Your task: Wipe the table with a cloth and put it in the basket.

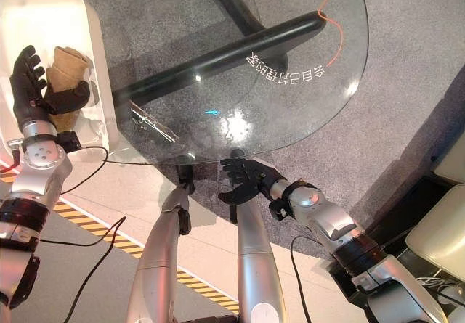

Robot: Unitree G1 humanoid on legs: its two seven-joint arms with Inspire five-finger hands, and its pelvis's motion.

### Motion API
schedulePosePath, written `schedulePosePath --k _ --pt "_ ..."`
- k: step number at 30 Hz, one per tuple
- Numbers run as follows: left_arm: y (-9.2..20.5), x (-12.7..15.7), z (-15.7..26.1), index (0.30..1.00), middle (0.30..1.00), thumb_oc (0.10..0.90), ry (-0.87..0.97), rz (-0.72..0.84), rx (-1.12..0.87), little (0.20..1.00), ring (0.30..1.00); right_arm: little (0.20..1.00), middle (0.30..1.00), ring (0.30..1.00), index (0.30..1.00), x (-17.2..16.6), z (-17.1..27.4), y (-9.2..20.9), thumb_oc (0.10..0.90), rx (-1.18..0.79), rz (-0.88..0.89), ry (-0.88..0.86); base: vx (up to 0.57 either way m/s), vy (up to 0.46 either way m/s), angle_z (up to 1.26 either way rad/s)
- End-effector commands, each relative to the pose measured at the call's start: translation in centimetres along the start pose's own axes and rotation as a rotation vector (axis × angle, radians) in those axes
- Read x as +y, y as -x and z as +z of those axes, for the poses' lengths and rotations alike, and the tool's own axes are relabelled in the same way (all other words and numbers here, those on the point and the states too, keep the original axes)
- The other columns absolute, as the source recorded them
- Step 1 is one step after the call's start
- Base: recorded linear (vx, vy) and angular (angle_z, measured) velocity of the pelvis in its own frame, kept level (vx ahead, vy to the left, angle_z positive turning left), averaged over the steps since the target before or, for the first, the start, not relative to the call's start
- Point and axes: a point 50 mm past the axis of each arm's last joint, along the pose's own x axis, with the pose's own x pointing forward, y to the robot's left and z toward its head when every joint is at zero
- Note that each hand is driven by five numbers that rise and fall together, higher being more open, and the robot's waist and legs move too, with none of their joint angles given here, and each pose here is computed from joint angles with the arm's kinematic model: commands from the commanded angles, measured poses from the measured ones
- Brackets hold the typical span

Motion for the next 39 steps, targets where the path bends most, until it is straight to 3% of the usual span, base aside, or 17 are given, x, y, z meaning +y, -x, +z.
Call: schedulePosePath --k 1,8,16,19,22,27,30,31,39 --pt "-0.9 3.8 3.1 0.900 0.900 0.800 0.023 0.214 -0.206 0.900 0.900 0.900 0.900 0.900 0.900 2.4 1.2 0.8 0.800 -0.130 0.076 -0.014 -0.04 -0.072 0.01" --pt "-0.2 8.0 3.8 0.900 0.900 0.800 -0.098 0.377 -0.321 0.900 0.900 0.900 0.900 0.900 0.900 2.5 -1.1 1.6 0.800 -0.104 0.061 -0.061 -0.05 -0.116 0.02" --pt "2.9 7.2 -0.2 0.900 0.900 0.800 -0.155 0.082 -0.196 0.900 0.900 0.900 0.900 0.900 0.900 2.4 -5.6 2.5 0.800 -0.037 -0.058 -0.123 -0.03 -0.165 0.06" --pt "8.5 4.8 -5.5 0.900 0.900 0.800 -0.065 -0.163 0.051 0.900 0.900 0.900 0.900 0.900 0.900 4.3 -10.0 3.2 0.800 0.056 -0.118 -0.297 0.04 -0.206 -0.01" --pt "10.9 4.1 -7.8 0.900 0.900 0.800 -0.018 -0.246 0.180 0.900 0.900 0.900 0.900 0.900 0.900 5.0 -11.9 3.6 0.800 0.104 -0.143 -0.354 0.03 -0.139 -0.01" --pt "21.2 2.1 -15.3 0.900 0.900 0.800 -0.033 -0.562 0.636 0.900 0.900 0.900 0.900 0.900 0.900 7.6 -18.7 5.3 0.800 0.356 -0.280 -0.612 0.06 -0.164 0.13" --pt "24.4 1.9 -17.3 0.900 0.900 0.800 -0.062 -0.643 0.789 0.900 0.900 0.900 0.900 0.900 0.900 8.7 -20.5 5.6 0.800 0.433 -0.284 -0.699 0.08 -0.101 0.01" --pt "27.1 2.0 -18.9 0.900 0.900 0.800 -0.084 -0.673 0.921 0.900 0.900 0.900 0.900 0.900 0.900 9.6 -22.3 6.1 0.800 0.503 -0.312 -0.801 0.07 -0.105 -0.04" --pt "33.2 3.9 -22.5 0.900 0.900 0.800 -0.159 -0.540 1.287 0.900 0.900 0.900 0.900 0.900 0.900 12.1 -26.4 8.3 0.800 0.712 -0.322 -0.856 0.03 -0.049 -0.09"
